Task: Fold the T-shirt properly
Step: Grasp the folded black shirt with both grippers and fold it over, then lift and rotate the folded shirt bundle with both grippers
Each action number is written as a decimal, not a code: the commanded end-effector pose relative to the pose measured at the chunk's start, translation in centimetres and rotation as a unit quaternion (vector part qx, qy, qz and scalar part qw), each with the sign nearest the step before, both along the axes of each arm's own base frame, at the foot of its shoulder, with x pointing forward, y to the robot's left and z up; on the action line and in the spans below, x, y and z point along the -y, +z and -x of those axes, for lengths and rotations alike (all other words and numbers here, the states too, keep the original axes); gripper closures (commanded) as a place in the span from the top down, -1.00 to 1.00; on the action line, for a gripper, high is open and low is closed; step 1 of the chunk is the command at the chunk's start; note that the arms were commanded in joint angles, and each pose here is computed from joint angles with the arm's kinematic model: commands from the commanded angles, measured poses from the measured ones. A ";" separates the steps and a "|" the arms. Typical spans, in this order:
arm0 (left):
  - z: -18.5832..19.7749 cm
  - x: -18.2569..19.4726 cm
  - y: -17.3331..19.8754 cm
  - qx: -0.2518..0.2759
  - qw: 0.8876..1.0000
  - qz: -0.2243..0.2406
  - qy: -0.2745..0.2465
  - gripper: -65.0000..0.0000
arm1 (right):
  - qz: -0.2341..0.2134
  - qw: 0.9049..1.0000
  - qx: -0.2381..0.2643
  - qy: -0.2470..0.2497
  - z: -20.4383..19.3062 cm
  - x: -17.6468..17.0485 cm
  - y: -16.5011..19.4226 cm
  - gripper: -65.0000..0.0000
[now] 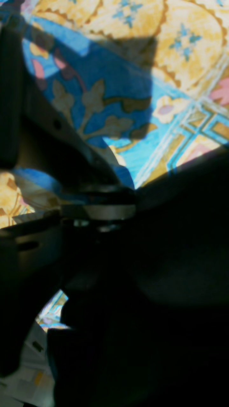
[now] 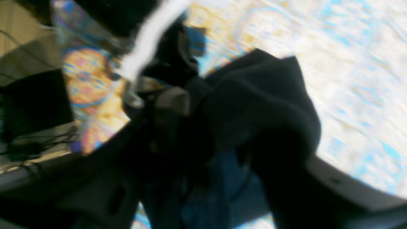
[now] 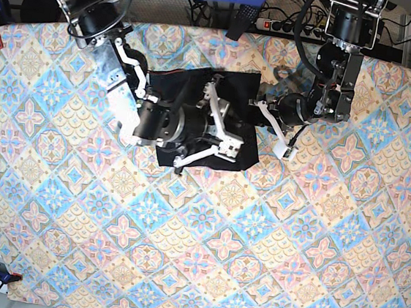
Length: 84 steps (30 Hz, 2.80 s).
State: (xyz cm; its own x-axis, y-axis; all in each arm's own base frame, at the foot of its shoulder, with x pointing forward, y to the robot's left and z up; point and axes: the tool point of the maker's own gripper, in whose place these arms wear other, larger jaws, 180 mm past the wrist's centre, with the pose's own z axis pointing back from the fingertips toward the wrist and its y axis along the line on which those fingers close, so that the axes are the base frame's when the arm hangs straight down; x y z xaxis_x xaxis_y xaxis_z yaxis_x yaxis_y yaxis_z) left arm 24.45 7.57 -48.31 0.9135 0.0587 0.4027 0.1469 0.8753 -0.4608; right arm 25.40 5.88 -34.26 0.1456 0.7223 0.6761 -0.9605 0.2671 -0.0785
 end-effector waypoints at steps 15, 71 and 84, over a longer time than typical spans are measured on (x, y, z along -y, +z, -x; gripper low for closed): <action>1.8 -4.9 1.8 0.018 0.998 -0.057 0.006 -0.89 | -0.072 0.992 0.049 -0.096 -5.0 3.4 5.0 -0.12; 2.1 -5.4 12.8 0.149 0.986 -0.063 0.036 -0.89 | 0.018 0.990 0.048 -0.134 -7.1 7.7 -1.4 -0.72; 6.9 1.6 9.1 0.080 0.994 -0.027 -0.063 -0.90 | 0.003 0.988 -0.003 -0.156 -12.7 5.8 -3.2 -0.72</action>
